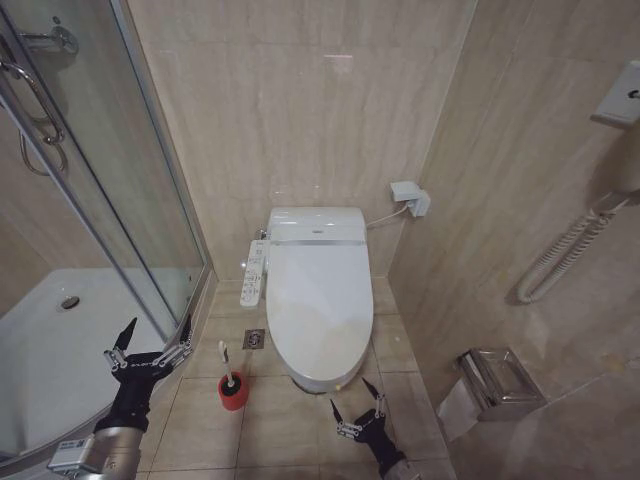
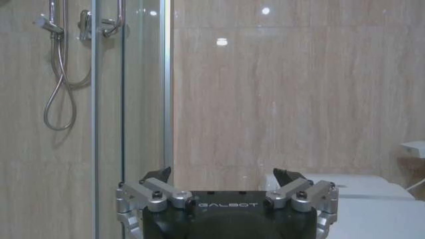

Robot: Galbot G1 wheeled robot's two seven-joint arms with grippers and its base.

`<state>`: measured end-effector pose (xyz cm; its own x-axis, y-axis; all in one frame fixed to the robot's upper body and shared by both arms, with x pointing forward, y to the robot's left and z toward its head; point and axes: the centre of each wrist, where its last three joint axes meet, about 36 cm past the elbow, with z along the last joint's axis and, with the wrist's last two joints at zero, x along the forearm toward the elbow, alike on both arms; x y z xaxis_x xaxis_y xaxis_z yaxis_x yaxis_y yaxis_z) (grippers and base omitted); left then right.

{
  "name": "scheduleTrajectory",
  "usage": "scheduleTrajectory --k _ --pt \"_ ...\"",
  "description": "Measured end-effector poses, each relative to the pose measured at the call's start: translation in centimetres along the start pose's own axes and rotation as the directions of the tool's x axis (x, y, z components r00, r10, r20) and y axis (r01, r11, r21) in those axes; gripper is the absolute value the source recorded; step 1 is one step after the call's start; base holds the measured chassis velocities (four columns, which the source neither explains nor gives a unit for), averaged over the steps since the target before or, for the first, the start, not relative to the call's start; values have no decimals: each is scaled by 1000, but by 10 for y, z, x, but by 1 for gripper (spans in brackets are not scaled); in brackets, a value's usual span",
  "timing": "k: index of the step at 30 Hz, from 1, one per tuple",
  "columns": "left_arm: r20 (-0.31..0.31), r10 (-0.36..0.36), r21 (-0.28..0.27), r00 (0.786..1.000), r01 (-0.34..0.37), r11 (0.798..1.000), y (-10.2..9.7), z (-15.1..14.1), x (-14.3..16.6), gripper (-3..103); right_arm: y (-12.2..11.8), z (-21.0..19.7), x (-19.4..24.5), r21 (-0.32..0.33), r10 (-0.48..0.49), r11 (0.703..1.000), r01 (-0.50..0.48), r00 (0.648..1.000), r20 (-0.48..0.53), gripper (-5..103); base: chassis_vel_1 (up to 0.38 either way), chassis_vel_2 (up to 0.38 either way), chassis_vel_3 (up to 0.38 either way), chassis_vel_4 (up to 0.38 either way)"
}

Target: Open the toilet lid, clean the toilet bowl with a toilet brush, close the toilet lid, and flush.

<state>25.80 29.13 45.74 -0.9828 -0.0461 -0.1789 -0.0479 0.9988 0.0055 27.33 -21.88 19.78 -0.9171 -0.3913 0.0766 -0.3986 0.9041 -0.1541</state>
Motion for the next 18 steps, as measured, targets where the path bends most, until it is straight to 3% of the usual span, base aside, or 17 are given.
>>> scheduleTrajectory --k 18 --pt "0 0 0 1000 0 1000 0 0 0 100 -8 15 -17 7 -3 1000 4 1000 -19 100 0 0 0 0"
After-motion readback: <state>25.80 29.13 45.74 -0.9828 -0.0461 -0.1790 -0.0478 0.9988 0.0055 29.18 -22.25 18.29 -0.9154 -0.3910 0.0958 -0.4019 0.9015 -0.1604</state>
